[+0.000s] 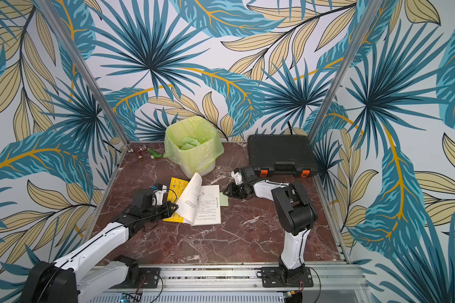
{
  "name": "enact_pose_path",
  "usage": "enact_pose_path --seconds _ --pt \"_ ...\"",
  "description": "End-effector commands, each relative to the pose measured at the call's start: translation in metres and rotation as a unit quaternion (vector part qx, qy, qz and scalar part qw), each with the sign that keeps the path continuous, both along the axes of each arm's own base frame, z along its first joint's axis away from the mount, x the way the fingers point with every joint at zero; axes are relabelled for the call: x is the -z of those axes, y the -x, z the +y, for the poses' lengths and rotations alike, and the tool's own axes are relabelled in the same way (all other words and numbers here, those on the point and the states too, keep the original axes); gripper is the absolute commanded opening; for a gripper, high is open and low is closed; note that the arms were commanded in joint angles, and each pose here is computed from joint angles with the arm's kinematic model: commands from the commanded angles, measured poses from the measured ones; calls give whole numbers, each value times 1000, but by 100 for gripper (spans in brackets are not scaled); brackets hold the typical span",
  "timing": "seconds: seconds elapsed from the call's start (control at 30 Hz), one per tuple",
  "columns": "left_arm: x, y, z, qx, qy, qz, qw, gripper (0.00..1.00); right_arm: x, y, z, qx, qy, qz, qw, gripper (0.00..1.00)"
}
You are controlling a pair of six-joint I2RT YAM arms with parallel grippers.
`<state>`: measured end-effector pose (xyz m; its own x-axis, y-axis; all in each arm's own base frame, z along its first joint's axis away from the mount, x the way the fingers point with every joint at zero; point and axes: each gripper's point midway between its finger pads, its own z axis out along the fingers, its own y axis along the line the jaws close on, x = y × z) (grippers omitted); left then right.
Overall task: Peel off the used sticky note
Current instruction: Turn the page of the book at the center of the board.
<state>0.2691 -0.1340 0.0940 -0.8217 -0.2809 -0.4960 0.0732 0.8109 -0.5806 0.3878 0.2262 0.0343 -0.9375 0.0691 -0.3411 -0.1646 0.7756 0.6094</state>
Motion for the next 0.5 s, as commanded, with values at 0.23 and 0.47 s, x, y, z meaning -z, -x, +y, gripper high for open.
enact_pose_path --seconds 0.23,0.47 --pt "4 -3 7 -16 -5 -6 1000 0 13 -1 7 -32 -17 -1 999 43" --pt "8 -5 6 -14 -5 -2 1000 0 11 17 22 -68 -78 16 995 43"
